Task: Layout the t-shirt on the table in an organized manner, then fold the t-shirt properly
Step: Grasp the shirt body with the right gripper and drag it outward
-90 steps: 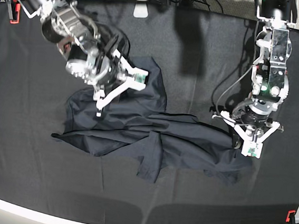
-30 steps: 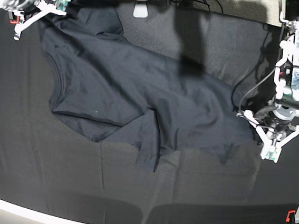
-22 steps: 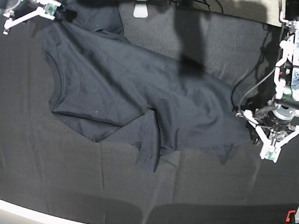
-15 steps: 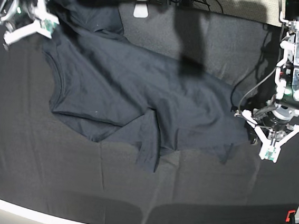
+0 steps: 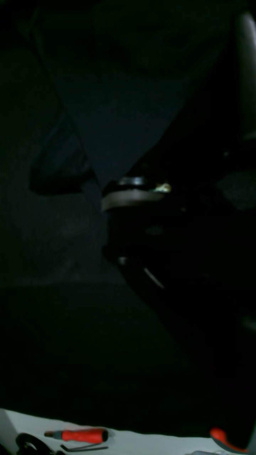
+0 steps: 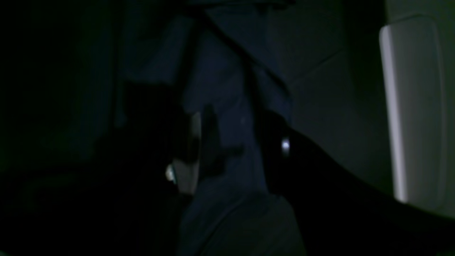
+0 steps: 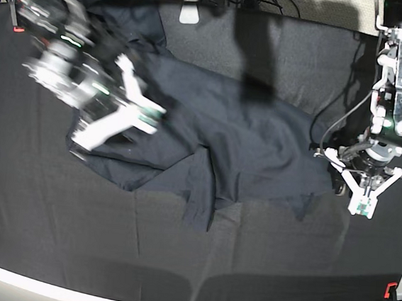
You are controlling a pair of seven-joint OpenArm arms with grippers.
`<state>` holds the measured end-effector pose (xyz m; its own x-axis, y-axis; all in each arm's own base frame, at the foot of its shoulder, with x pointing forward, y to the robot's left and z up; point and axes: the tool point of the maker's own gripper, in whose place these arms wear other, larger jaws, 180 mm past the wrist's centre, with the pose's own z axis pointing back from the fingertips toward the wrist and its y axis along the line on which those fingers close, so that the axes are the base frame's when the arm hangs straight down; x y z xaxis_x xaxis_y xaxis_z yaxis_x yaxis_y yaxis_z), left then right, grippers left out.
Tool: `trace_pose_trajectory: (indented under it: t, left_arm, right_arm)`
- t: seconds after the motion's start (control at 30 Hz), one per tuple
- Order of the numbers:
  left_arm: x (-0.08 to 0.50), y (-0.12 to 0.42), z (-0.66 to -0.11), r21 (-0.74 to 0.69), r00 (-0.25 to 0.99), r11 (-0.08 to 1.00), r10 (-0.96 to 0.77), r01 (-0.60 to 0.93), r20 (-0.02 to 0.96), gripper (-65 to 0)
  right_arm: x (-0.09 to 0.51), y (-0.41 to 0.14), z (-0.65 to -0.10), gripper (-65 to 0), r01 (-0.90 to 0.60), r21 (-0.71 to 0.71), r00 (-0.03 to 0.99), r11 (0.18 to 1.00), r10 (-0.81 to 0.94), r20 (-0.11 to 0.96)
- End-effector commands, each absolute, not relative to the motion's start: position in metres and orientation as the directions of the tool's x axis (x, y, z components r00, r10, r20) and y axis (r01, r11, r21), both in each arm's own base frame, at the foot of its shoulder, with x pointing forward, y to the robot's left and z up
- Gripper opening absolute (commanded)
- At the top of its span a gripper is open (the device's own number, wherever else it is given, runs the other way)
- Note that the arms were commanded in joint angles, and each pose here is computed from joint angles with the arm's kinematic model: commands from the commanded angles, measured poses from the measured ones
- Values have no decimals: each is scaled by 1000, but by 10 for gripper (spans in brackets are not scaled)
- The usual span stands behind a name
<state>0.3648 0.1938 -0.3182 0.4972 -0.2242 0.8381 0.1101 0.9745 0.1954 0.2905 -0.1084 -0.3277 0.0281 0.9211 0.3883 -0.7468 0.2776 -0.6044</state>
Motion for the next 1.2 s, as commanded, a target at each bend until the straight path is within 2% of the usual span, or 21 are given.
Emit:
trace_pose_trajectory:
  t: [0.0, 0.07, 0.27, 0.5, 0.6, 0.67, 0.73, 0.8, 0.9, 0.97, 1.17]
  left_arm:
    - [373, 196, -300, 206, 443, 974, -228, 97, 867, -508]
    - [373, 196, -300, 206, 443, 974, -228, 97, 867, -508]
    - [373, 196, -300, 211, 443, 973, -232, 96, 866, -508]
    - [373, 196, -300, 211, 442, 973, -232, 96, 866, -508]
    - [373, 196, -299, 211, 442, 973, -232, 96, 867, -508]
    - [373, 196, -300, 211, 442, 973, -231, 96, 867, -508]
    - [373, 196, -300, 210, 442, 973, -231, 96, 867, -508]
    - [373, 196, -300, 210, 442, 973, -231, 96, 867, -508]
    - [373, 196, -300, 210, 443, 973, -230, 96, 866, -508]
    - [373, 196, -300, 210, 443, 973, -230, 96, 866, -508]
    - [373, 196, -300, 210, 443, 973, -230, 96, 866, -508]
  right_arm:
    - [305, -103, -321, -385, -720, -645, -7, 257, 926, 376]
    - [322, -94, -335, -392, -708, -679, -33, 193, 952, 305]
    - [370, -86, -361, -405, -700, -708, -36, 98, 984, 172]
    - [391, -69, -388, -405, -742, -670, -75, -5, 994, 76]
    - [396, -70, -395, -405, -738, -671, -105, -79, 995, -2]
    - [402, -72, -394, -405, -719, -688, -108, -100, 994, -32]
    - [409, -73, -392, -406, -708, -700, -105, -93, 994, -26]
    - [414, -74, -390, -444, -705, -703, -104, -92, 994, -26]
    - [419, -75, -386, -564, -696, -713, -96, -84, 995, -24]
    - [425, -72, -380, -649, -669, -742, -75, -47, 997, 4]
    - [453, -80, -346, -650, -549, -825, 45, 138, 990, 136]
